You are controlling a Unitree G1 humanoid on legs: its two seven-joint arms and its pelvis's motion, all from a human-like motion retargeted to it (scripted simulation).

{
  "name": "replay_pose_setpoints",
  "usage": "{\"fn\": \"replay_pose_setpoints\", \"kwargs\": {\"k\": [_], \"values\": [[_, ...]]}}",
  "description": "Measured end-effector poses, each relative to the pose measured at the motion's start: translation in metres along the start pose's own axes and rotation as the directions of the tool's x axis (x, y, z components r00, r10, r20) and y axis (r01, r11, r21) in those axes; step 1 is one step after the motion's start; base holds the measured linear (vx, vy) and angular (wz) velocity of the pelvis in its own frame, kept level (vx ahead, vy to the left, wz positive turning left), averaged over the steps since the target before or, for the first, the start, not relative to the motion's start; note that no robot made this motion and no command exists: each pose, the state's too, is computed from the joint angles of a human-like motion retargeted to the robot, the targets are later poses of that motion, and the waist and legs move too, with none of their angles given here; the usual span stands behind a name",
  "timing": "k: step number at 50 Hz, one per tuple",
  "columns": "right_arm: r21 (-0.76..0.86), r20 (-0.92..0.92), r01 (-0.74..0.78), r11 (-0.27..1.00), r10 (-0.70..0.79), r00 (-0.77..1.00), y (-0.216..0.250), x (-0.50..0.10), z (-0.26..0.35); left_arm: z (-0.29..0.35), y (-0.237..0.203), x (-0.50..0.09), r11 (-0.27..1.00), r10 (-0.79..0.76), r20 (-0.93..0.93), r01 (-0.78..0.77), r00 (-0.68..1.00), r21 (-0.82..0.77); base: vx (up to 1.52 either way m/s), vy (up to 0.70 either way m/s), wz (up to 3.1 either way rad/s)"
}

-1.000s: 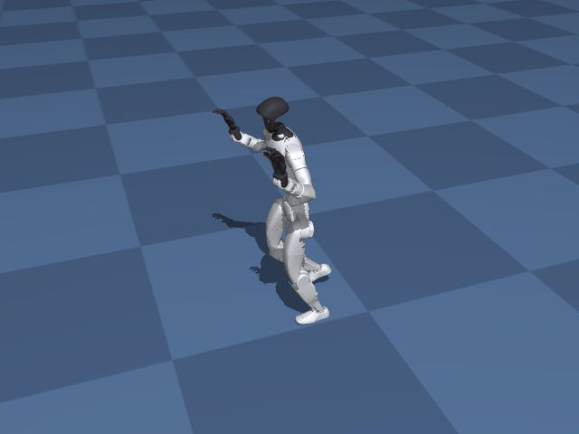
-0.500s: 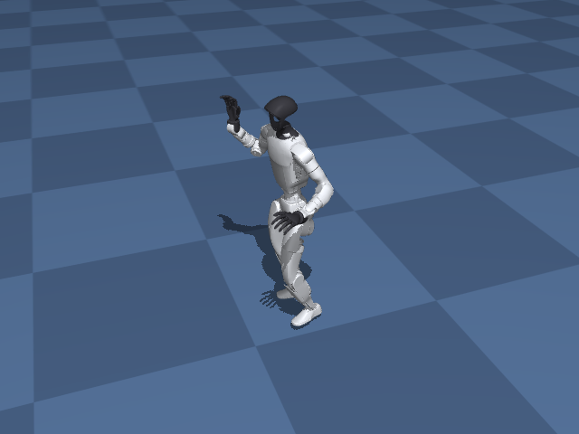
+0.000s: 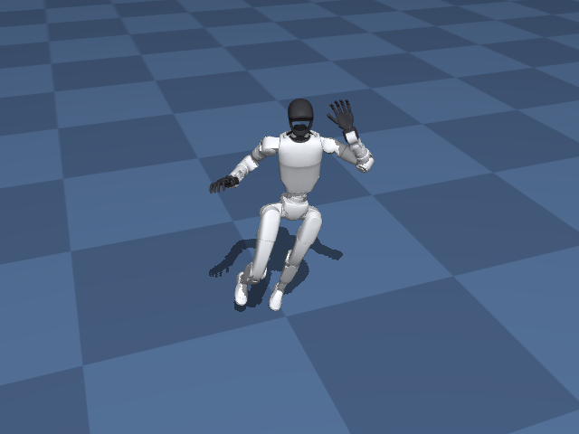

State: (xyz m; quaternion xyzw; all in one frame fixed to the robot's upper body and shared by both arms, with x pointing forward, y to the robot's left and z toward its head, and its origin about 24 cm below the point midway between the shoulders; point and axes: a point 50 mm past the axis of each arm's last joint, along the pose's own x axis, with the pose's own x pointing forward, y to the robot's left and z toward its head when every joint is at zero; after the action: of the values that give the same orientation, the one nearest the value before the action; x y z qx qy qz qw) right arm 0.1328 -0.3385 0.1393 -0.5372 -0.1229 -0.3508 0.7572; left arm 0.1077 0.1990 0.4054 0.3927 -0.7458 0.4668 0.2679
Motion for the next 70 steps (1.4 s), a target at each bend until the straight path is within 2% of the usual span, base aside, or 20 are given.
{"fn": "replay_pose_setpoints", "kwargs": {"k": [3, 7, 10, 14, 18, 21, 25, 28, 33, 36, 40, 42, 45, 48, 50, 52, 55, 61, 65, 70], "values": [[0.016, -0.109, -0.086, 0.996, 0.087, 0.99, -0.009, -0.031, -0.013, 0.007, -0.01, -0.001, 0.99, 0.058, -0.077, -0.067, 0.995, -0.124, 0.57, -0.11, 4.38], [0.084, -0.056, -0.19, 0.978, 0.195, 0.979, -0.001, -0.038, 0.001, 0.026, -0.053, -0.033, 0.934, -0.21, -0.121, 0.162, 0.97, -0.319, 0.51, -0.29, 3.5], [0.194, 0.08, -0.174, 0.966, 0.161, 0.984, 0.007, -0.019, 0.024, 0.045, -0.077, -0.07, 0.83, -0.426, -0.099, 0.344, 0.899, -0.44, 0.31, -0.26, 2.18], [0.312, 0.241, 0.007, 0.95, -0.087, 0.967, 0.014, 0.03, 0.062, 0.054, -0.063, -0.147, 0.742, -0.627, -0.272, 0.453, 0.729, -0.494, 0.26, -0.2, 1.07], [0.538, 0.247, 0.279, 0.795, -0.465, 0.85, -0.008, 0.071, 0.109, 0.04, 0.014, -0.221, 0.633, -0.77, -0.483, 0.599, 0.417, -0.49, 0.46, -0.11, 0.61], [0.667, 0.206, 0.364, 0.65, -0.63, 0.749, -0.029, 0.074, 0.134, 0.006, 0.075, -0.243, 0.441, -0.832, -0.505, 0.823, 0.227, -0.357, 0.63, 0.06, 0.44], [0.777, 0.245, 0.336, 0.533, -0.746, 0.619, -0.05, 0.071, 0.172, -0.031, 0.116, -0.231, 0.405, -0.794, -0.572, 0.88, 0.204, -0.248, 0.69, 0.22, 0.51], [0.802, 0.337, 0.306, 0.514, -0.811, 0.478, -0.071, 0.071, 0.2, -0.043, 0.112, -0.214, 0.509, -0.741, -0.582, 0.846, 0.336, -0.158, 0.71, 0.28, 1.42], [0.773, 0.433, 0.385, 0.505, -0.863, 0.261, -0.104, 0.077, 0.219, -0.017, 0.051, -0.193, 0.718, -0.655, -0.504, 0.671, 0.562, -0.185, 0.68, 0.22, 2.52], [0.718, 0.428, 0.49, 0.494, -0.869, 0.248, -0.116, 0.082, 0.205, 0.005, 0.003, -0.182, 0.794, -0.598, -0.522, 0.541, 0.608, -0.279, 0.64, 0.08, 2.22], [0.56, 0.404, 0.647, 0.518, -0.852, 0.333, -0.114, 0.087, 0.167, 0.011, -0.034, -0.158, 0.892, -0.449, -0.592, 0.376, 0.67, -0.251, 0.76, 0.05, 1.58], [0.445, 0.38, 0.717, 0.537, -0.838, 0.393, -0.111, 0.086, 0.14, 0.0, -0.036, -0.139, 0.949, -0.308, -0.596, 0.286, 0.741, -0.134, 0.88, 0.03, 1.34], [0.232, 0.29, 0.8, 0.554, -0.824, 0.486, -0.11, 0.081, 0.089, -0.02, -0.034, -0.126, 0.976, -0.185, -0.607, 0.216, 0.773, -0.022, 0.96, -0.06, 1.39], [0.035, 0.139, 0.831, 0.556, -0.826, 0.547, -0.108, 0.073, 0.041, -0.043, -0.031, -0.124, 0.976, -0.154, -0.635, 0.216, 0.757, 0.02, 1.02, -0.18, 0.99], [-0.003, 0.06, 0.828, 0.561, -0.826, 0.56, -0.099, 0.067, 0.027, -0.058, -0.028, -0.128, 0.965, -0.184, -0.636, 0.26, 0.749, 0.028, 1.05, -0.25, 0.28], [0.052, 0.02, 0.825, 0.563, -0.826, 0.563, -0.088, 0.064, 0.03, -0.073, -0.024, -0.132, 0.946, -0.236, -0.626, 0.323, 0.744, 0.026, 1.02, -0.25, -0.33], [0.247, 0.005, 0.8, 0.547, -0.826, 0.563, -0.079, 0.061, 0.053, -0.086, -0.014, -0.137, 0.91, -0.297, -0.61, 0.412, 0.735, 0.052, 0.94, -0.18, -0.48], [0.486, 0.045, 0.736, 0.472, -0.854, 0.519, -0.083, 0.069, 0.097, -0.069, 0.029, -0.174, 0.848, -0.37, -0.665, 0.529, 0.649, 0.044, 0.97, -0.08, -0.29], [0.606, 0.119, 0.684, 0.406, -0.897, 0.426, -0.095, 0.069, 0.129, -0.054, 0.073, -0.204, 0.763, -0.48, -0.706, 0.645, 0.52, -0.043, 1.1, 0.07, -0.53], [0.688, 0.295, 0.575, 0.442, -0.895, 0.335, -0.107, 0.066, 0.17, -0.037, 0.106, -0.227, 0.734, -0.499, -0.777, 0.664, 0.385, -0.142, 1.15, 0.29, -0.6]]}}
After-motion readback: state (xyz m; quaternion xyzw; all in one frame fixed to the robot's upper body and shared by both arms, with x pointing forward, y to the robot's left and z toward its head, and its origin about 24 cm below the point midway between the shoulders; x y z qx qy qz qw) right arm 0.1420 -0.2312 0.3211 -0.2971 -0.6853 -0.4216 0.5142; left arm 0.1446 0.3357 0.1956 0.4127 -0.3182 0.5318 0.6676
